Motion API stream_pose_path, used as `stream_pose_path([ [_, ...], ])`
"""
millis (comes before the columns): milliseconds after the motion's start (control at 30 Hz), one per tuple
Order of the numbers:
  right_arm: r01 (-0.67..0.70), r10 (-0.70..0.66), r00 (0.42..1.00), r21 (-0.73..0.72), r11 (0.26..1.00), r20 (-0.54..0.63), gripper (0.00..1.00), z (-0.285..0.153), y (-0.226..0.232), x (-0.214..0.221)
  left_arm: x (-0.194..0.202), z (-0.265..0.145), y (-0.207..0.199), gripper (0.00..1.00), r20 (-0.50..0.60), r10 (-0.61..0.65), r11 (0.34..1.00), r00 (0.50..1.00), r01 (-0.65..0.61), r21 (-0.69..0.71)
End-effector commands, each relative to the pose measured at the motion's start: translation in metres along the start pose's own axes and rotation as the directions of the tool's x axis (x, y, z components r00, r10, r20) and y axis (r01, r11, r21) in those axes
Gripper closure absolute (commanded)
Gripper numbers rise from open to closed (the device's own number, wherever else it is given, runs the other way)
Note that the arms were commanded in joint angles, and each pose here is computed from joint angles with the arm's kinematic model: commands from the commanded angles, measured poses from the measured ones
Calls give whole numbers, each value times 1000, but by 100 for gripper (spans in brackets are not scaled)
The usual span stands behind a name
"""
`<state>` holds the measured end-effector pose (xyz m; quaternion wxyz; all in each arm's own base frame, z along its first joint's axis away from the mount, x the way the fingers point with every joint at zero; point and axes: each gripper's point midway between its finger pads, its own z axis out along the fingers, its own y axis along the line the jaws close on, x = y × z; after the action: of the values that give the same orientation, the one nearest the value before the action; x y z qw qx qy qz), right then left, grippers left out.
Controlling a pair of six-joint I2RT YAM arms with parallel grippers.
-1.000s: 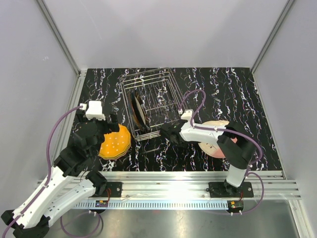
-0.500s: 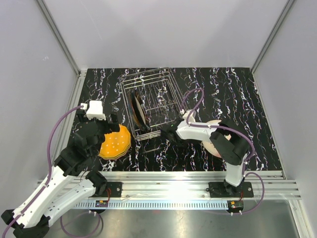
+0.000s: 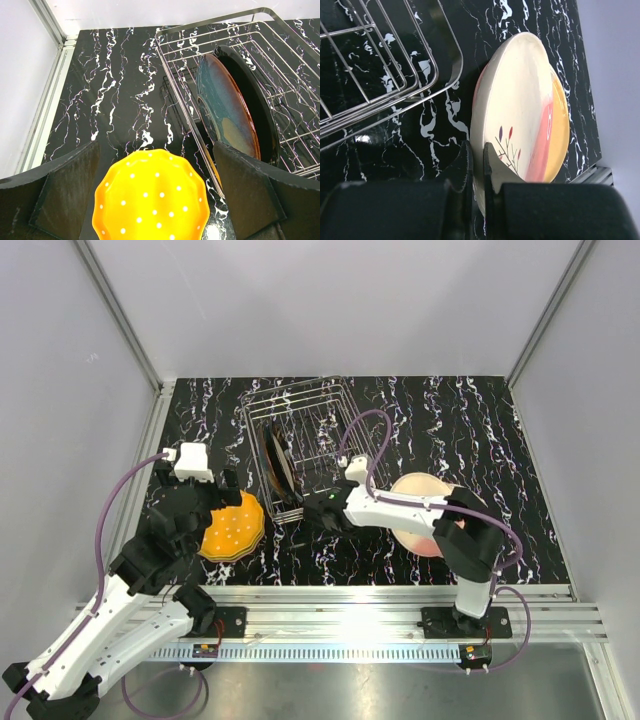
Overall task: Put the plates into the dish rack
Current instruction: Grab a plate with the right arm, then insert the plate into the dish rack
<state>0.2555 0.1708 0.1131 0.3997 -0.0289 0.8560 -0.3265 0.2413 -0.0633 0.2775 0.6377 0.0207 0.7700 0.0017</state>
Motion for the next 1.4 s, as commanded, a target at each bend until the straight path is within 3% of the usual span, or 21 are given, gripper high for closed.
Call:
stream_pose_path([
  [0,-148,152,987,-74,986,52,100,-19,-8,-31,-12,1,-2,1,46,-39,999,998,38,9],
  [167,-207,221,975,-235,950,37,100,-40,-20,-46,-13,0,-2,1,50,-41,999,998,41,8],
  [333,-276,367,928,-548,789,61,100,-79,-21,-87,-14,-1,-1,1,55,-45,999,997,45,7],
  [433,-305,418,907,-600,739,54,100,-86,-36,-100,-14,-2,0,1,57,-44,999,997,44,4],
  [733,-343,481,871,-578,740,99,100,-97,-99,-128,-13,-1,-1,1,54,-44,999,998,44,7],
  [1000,-286,586,784,-718,635,206,100,-136,-134,-195,-12,1,-1,1,48,-40,999,998,40,3],
  [1067,-255,641,740,-798,547,203,100,-153,-137,-221,-11,1,0,1,46,-36,999,998,36,-2],
  [1133,-190,651,734,-863,468,191,100,-168,-128,-237,-10,2,0,1,44,-34,999,998,35,-6],
  [1167,-179,688,700,-884,431,193,100,-173,-133,-253,-9,3,0,1,40,-29,999,999,30,-11],
  [1267,-46,689,707,-961,273,162,100,-199,-104,-278,-8,5,1,1,35,-23,999,999,24,-23],
  [1367,-11,714,692,-987,163,110,100,-206,-92,-299,-5,7,2,1,25,-10,999,1000,11,-38],
])
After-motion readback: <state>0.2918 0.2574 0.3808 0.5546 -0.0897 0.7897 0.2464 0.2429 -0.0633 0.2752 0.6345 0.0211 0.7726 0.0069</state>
